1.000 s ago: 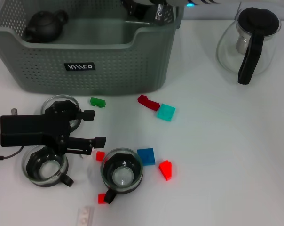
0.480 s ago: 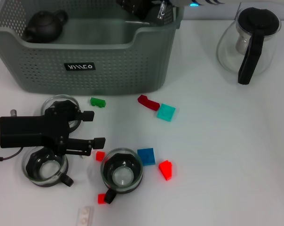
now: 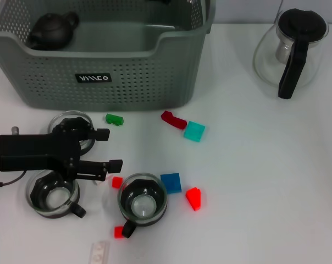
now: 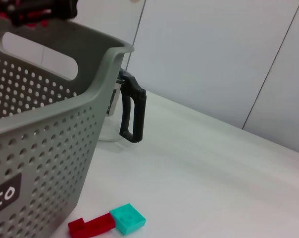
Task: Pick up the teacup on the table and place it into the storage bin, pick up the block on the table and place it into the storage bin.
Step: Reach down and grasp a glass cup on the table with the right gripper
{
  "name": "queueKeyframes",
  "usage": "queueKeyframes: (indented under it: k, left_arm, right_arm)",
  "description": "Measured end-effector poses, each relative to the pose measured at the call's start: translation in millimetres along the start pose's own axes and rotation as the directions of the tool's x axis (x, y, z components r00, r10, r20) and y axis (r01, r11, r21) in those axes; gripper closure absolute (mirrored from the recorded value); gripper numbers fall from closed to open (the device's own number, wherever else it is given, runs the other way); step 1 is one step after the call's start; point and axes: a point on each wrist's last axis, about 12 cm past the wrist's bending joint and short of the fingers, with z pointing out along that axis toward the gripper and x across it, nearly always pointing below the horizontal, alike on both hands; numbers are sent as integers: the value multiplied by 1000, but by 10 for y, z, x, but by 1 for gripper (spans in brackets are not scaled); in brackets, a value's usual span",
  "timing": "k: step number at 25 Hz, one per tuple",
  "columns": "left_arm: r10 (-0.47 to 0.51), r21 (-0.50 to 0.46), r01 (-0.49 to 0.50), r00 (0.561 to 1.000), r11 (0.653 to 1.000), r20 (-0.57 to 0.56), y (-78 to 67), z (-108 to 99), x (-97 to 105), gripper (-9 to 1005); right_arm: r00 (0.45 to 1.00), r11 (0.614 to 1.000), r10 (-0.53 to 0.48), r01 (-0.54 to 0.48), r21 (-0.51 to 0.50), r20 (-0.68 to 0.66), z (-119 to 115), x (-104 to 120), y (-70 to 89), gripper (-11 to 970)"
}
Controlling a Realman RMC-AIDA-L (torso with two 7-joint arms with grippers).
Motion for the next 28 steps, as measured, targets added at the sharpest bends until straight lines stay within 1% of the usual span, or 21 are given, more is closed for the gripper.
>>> queueKeyframes:
  k: [4, 7, 10, 12, 14, 16, 18, 20, 23, 24, 28]
  left_arm:
    - [1, 1, -1, 1000, 1000, -1, 5, -11, -12, 93]
    - [4, -5, -4, 1000, 1000, -1, 17, -41, -23, 93]
    - [3, -8, -3, 1000, 1000, 1, 19, -70, -23, 93]
    - [2, -5, -2, 1000, 1000, 0, 14, -92, -18, 93]
    - [3, -2, -3, 1000, 1000, -4, 11, -118, -17, 93]
    - [5, 2, -5, 1000, 1000, -9, 8, -145, -17, 93]
    - [6, 6, -6, 1000, 1000, -12, 8, -177, -20, 93]
    - [7, 15, -7, 1000, 1000, -16, 1, -209, -22, 93]
    - [8, 26, -7, 1000, 1000, -26, -6, -230, -21, 93]
    - [7, 29, -6, 999, 1000, -33, -8, -238, -15, 93]
    - [2, 35, 0, 998, 999, -65, -12, -255, 17, 93]
  right_arm:
    - [999, 1000, 18, -18, 12, 35, -129, -61, -74, 347]
    - [996, 999, 46, -44, -26, 73, -305, -159, -119, 348]
    - [991, 991, 72, -59, -124, 110, -554, -272, -105, 347]
    - [988, 974, 96, -67, -217, 124, -768, -335, -52, 347]
    - [985, 955, 114, -73, -289, 127, -974, -380, 1, 346]
    - [986, 926, 121, -71, -371, 115, -1162, -399, 92, 347]
    - [989, 887, 112, -58, -457, 92, -1317, -419, 215, 348]
    - [993, 850, 102, -55, -524, 63, -1391, -413, 317, 349]
    - [996, 785, 86, -60, -616, 12, -1446, -380, 460, 351]
    - [997, 769, 79, -61, -636, 0, -1444, -371, 504, 352]
    - [998, 722, 20, -53, -690, -56, -1379, -322, 689, 354]
